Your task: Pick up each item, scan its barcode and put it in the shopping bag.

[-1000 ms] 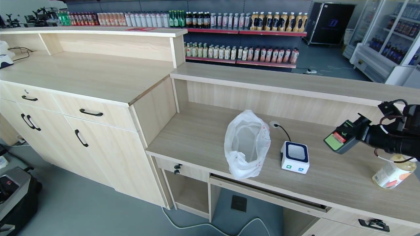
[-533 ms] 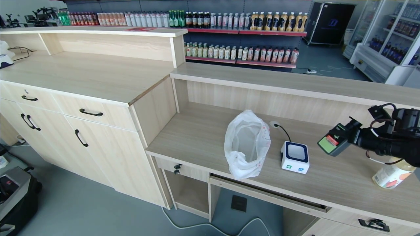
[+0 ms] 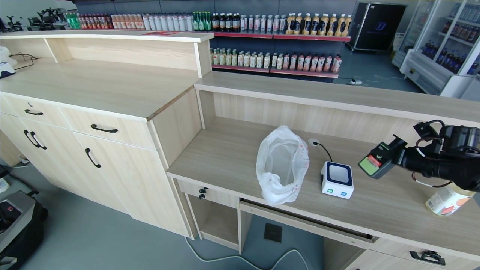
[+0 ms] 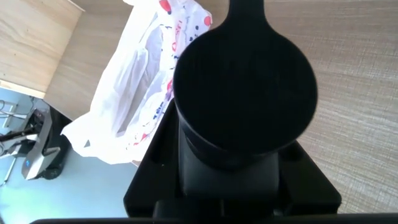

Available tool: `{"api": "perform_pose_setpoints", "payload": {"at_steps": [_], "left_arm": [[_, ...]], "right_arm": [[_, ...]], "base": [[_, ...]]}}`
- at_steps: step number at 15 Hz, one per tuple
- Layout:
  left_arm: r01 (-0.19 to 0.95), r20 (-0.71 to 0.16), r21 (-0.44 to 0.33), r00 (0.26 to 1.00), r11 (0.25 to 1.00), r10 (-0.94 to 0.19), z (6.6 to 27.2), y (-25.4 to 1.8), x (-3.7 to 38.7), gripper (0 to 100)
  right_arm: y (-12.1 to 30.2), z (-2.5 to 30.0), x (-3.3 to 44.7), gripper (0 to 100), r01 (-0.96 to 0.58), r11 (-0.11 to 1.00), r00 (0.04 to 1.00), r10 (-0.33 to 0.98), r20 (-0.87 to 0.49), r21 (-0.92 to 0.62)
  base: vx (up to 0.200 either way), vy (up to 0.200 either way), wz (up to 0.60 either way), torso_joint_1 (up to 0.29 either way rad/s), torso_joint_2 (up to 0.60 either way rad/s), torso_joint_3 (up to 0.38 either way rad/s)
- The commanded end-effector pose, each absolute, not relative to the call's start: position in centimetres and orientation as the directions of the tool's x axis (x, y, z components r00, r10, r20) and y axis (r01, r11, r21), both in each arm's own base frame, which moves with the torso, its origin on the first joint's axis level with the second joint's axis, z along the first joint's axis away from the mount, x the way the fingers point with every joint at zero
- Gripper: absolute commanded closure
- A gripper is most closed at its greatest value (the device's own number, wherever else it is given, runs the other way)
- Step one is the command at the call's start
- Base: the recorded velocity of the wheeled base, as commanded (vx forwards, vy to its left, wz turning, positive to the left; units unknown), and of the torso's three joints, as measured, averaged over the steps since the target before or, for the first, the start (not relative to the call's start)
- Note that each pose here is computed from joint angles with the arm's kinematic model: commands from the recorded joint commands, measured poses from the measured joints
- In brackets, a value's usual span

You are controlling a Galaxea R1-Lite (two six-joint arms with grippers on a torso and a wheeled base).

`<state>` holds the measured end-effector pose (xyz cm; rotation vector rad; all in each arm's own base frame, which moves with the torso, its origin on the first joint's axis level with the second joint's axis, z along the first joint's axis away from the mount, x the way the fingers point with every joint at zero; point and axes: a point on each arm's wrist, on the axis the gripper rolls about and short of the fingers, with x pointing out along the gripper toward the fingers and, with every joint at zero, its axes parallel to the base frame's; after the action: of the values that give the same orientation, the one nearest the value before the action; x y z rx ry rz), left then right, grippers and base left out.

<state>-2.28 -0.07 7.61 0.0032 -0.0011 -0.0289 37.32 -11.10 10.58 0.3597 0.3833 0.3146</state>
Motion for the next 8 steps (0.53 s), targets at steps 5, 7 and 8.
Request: {"api": "perform_pose_setpoints", "payload": {"at_steps": [5,7,8], "left_arm": [[0.029,0.002,0.003,1.0,1.0,-0.029,7.61,-0.07,-2.28,0],[0.029,0.002,0.003,1.0,1.0,-0.029,7.61,-0.07,-2.28,0],[0.029,0.002,0.003,1.0,1.0,-0.029,7.61,-0.07,-2.28,0]], "right_arm": [[-10.39,9.87,37.85,100,-0.243,0.882,0.87,0.382,-0.312,0.404],[-10.1,9.65,38.13,100,-0.253,0.881,0.87,0.388,-0.304,0.399],[-10.05,9.55,38.18,100,-0.254,0.881,0.869,0.389,-0.305,0.4]], "base": [[0.0,0.0,0.0,0.0,0.0,0.0],[0.0,0.0,0.0,0.0,0.0,0.0],[0.0,0.0,0.0,0.0,0.0,0.0]]}}
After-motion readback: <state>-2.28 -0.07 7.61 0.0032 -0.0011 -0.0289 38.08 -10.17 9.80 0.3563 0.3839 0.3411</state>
